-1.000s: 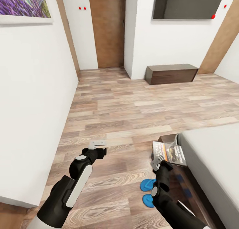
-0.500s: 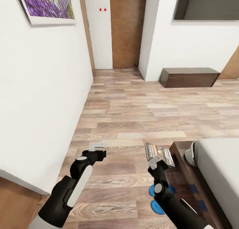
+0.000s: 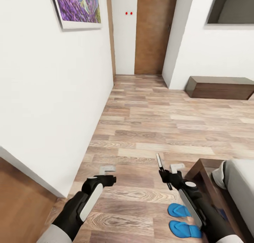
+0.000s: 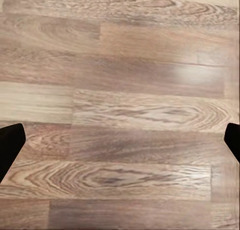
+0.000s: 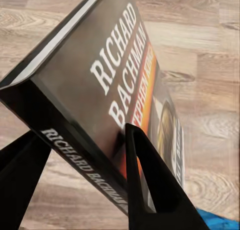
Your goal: In the bedroom, move the book from the bed onto either nightstand, and place the two sandals side by side next to the bed.
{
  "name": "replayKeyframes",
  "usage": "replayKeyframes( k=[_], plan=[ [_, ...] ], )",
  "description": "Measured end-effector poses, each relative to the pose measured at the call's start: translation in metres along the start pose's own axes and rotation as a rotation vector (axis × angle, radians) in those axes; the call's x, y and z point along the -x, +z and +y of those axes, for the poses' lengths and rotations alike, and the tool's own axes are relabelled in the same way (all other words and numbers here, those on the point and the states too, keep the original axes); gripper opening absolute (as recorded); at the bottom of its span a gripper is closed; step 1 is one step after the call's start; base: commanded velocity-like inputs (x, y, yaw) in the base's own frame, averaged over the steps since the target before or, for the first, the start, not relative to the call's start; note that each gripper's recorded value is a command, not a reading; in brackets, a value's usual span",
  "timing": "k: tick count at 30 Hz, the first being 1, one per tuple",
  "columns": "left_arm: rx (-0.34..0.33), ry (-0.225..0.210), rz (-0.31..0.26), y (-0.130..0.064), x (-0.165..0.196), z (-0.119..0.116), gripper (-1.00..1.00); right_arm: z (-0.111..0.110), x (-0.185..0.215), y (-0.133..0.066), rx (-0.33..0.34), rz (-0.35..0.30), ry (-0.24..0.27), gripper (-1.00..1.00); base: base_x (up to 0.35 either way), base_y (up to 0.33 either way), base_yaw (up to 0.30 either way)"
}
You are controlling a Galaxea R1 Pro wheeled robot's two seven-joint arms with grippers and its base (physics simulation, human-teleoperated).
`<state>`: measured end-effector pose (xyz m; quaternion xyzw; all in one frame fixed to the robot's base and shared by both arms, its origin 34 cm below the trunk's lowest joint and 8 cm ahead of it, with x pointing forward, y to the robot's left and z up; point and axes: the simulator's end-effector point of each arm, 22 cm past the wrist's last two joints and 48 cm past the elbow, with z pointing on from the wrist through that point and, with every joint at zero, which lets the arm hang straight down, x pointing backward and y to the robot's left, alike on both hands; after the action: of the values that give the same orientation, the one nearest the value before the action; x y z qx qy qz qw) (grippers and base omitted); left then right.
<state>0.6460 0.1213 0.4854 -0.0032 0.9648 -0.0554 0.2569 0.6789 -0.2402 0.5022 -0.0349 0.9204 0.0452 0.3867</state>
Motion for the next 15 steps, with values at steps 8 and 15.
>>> replayKeyframes(
  k=[8,15],
  plan=[
    [-0.051,0.01,0.021,0.005,-0.011,-0.01,1.0,0.005,-0.012,-0.001,0.134,0.033,0.106,-1.0,0.0,0.0,0.245],
    [-0.055,0.006,-0.01,0.001,-0.001,-0.011,1.0,-0.015,-0.059,0.004,0.121,0.121,0.179,-1.0,0.0,0.0,0.164]
  ],
)
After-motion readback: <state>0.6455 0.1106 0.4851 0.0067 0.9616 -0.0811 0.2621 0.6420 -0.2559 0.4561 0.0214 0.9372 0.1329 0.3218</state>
